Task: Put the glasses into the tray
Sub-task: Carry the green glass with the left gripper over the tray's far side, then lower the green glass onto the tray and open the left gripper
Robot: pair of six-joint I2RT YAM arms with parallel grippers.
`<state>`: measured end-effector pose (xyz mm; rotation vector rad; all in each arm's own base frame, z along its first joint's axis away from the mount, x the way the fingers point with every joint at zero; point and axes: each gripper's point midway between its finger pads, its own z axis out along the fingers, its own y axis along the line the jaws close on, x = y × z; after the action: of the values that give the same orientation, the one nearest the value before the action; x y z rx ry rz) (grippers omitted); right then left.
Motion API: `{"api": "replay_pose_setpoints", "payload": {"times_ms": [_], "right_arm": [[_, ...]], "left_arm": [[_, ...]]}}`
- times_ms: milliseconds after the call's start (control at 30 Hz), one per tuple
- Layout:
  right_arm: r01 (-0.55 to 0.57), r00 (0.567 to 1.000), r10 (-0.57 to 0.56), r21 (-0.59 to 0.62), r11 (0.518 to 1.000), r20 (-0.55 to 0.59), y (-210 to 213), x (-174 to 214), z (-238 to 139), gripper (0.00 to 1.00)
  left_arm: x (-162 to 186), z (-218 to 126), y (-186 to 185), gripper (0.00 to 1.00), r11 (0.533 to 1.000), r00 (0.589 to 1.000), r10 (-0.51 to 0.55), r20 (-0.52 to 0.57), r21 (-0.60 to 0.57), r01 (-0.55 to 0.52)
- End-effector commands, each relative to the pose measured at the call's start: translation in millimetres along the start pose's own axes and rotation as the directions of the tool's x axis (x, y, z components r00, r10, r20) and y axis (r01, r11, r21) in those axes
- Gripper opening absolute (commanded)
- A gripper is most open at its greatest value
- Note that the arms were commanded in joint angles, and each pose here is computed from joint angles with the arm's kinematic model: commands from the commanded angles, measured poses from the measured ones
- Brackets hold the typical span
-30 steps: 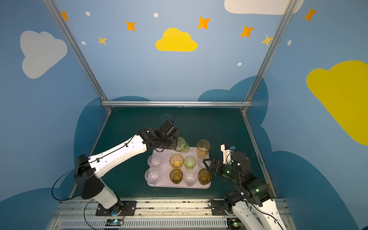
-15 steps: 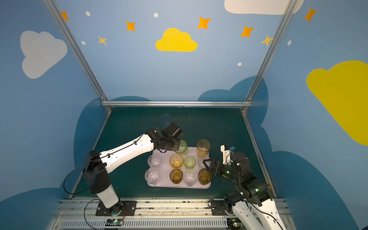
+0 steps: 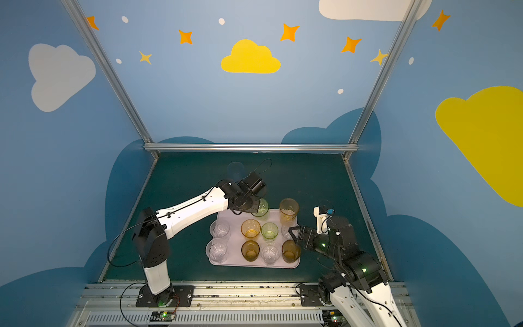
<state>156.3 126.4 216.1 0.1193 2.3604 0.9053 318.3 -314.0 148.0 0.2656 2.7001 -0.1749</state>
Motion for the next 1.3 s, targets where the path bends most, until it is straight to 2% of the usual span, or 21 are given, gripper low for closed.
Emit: {"api": "replay_pose_setpoints", "payload": {"times_ms": [0, 467, 767, 1067, 1267], "right_arm": [[-0.006, 1.000, 0.007, 0.019, 1.000, -0.011, -6.1, 4.3, 1.5, 0.86], [-0.008, 1.000, 0.009, 0.031, 0.999, -0.013, -9.3, 5.8, 2.4, 0.86], [-0.010, 1.000, 0.011, 0.039, 0.999, -0.021, -11.6, 7.0, 4.7, 0.86], [-0.010, 1.000, 0.011, 0.044, 0.999, -0.025, -12.6, 7.3, 5.9, 0.86], [-0.012, 1.000, 0.013, 0.049, 0.999, -0.028, -13.9, 7.9, 6.9, 0.86]], "left_arm": [[-4.4, -3.8, -2.4, 0.04, 1.000, 1.000, 0.022, -0.002, -0.003, -0.022], [-5.8, 7.3, -14.2, 0.04, 0.999, 0.998, 0.052, -0.043, 0.018, -0.052], [-6.1, 11.6, -17.3, 0.08, 0.998, 0.997, 0.059, -0.058, 0.018, -0.058], [-7.6, 14.1, -18.5, 0.15, 0.998, 0.996, 0.059, -0.061, 0.016, -0.058], [-8.1, 15.1, -22.1, 0.27, 0.998, 0.996, 0.059, -0.062, 0.030, -0.058]]}}
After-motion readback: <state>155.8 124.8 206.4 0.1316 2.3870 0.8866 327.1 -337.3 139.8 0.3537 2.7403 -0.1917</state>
